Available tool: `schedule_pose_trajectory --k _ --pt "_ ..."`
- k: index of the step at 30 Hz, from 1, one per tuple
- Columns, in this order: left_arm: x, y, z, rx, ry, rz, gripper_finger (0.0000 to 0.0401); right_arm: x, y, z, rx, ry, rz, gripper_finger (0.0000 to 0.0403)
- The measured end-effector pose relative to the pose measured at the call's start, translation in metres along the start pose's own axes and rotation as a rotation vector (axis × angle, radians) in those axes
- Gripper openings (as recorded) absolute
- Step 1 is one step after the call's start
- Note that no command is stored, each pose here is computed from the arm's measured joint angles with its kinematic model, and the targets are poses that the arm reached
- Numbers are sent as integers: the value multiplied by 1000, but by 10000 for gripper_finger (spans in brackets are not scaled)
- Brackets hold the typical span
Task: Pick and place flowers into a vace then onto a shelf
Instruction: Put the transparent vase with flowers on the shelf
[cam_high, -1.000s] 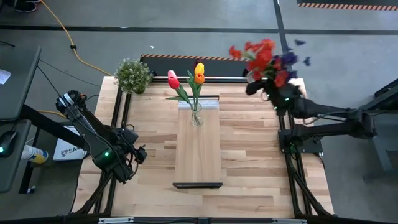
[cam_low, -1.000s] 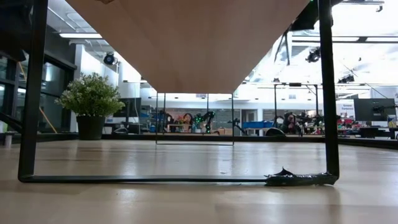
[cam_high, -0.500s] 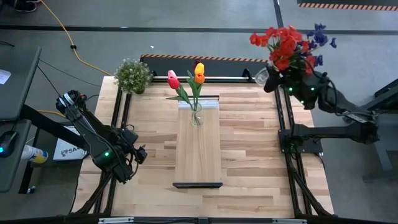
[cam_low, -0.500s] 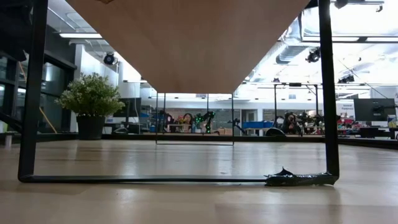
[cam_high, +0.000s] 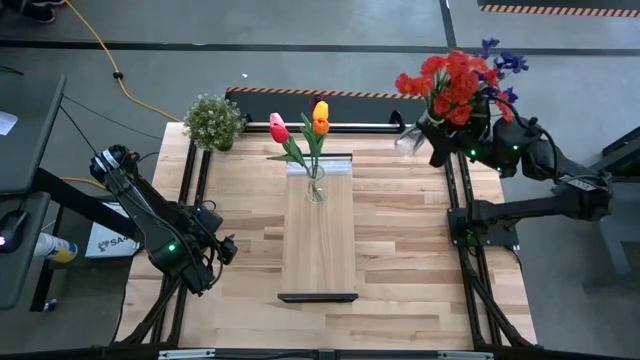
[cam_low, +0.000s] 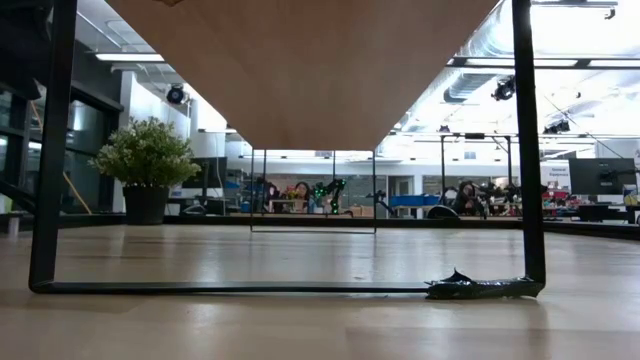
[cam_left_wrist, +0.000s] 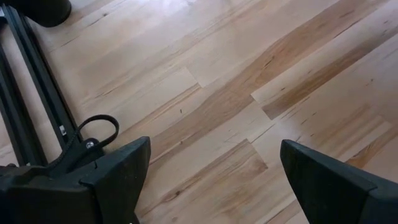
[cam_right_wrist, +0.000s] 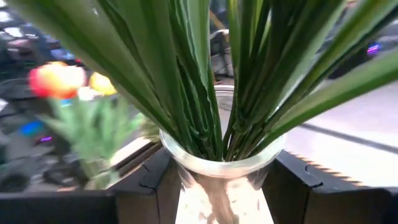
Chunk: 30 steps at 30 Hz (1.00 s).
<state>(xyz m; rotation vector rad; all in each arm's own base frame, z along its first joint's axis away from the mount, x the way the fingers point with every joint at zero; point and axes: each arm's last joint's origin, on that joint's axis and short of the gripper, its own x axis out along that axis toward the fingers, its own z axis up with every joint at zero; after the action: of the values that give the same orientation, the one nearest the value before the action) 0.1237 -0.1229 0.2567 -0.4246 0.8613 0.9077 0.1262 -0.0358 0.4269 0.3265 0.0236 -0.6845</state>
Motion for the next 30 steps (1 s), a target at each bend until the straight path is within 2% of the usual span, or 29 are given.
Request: schedule_pose_trajectory --k 10,17,23,30 --pt "0 0 -1 24 38 10 392 -12 27 -9 31 75 246 171" --pt "0 0 -1 23 40 7 392 -14 67 -15 9 56 456 171" --pt "0 -1 -3 21 86 12 390 -11 102 -33 -20 79 515 171" --pt "-1 -5 -6 77 166 -16 391 -6 137 -59 -28 119 514 171"
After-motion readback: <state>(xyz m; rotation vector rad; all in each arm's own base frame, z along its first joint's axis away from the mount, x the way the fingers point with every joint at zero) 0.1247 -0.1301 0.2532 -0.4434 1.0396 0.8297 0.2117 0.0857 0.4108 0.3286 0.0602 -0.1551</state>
